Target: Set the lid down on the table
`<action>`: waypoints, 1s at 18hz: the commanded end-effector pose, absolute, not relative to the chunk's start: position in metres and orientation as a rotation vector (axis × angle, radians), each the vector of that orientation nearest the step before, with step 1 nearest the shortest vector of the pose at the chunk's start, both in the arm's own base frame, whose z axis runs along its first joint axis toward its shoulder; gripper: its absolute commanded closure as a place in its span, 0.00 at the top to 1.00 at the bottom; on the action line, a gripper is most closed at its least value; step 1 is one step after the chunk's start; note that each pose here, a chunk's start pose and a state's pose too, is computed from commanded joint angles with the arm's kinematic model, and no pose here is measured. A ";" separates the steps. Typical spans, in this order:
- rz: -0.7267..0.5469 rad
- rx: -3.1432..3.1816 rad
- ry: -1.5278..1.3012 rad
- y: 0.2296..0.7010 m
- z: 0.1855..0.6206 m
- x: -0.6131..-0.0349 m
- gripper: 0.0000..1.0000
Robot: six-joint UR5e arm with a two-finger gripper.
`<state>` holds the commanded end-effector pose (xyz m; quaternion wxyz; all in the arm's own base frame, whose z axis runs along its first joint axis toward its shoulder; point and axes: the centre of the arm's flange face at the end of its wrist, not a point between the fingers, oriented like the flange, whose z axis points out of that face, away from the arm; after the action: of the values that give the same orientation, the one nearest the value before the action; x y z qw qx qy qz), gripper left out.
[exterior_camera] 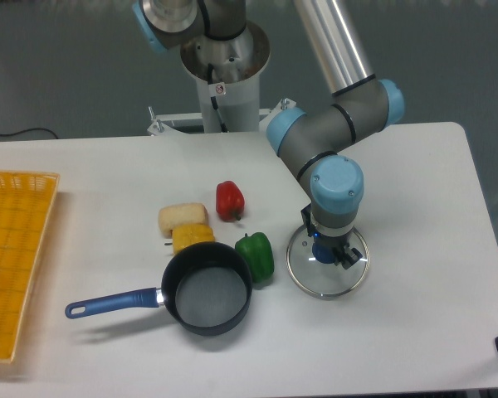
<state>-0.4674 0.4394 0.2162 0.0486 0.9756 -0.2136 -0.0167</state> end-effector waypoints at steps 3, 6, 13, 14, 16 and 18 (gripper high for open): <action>-0.053 2.974 -0.651 0.440 0.217 -0.468 0.45; -0.054 2.975 -0.654 0.440 0.217 -0.468 0.54; -0.047 2.970 -0.658 0.440 0.213 -0.468 0.74; -0.045 2.969 -0.658 0.441 0.212 -0.468 0.74; -0.045 2.969 -0.660 0.441 0.212 -0.468 0.74; -0.050 2.970 -0.658 0.441 0.214 -0.467 0.76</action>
<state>-0.4674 0.4414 0.2138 0.0496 0.9750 -0.2159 -0.0163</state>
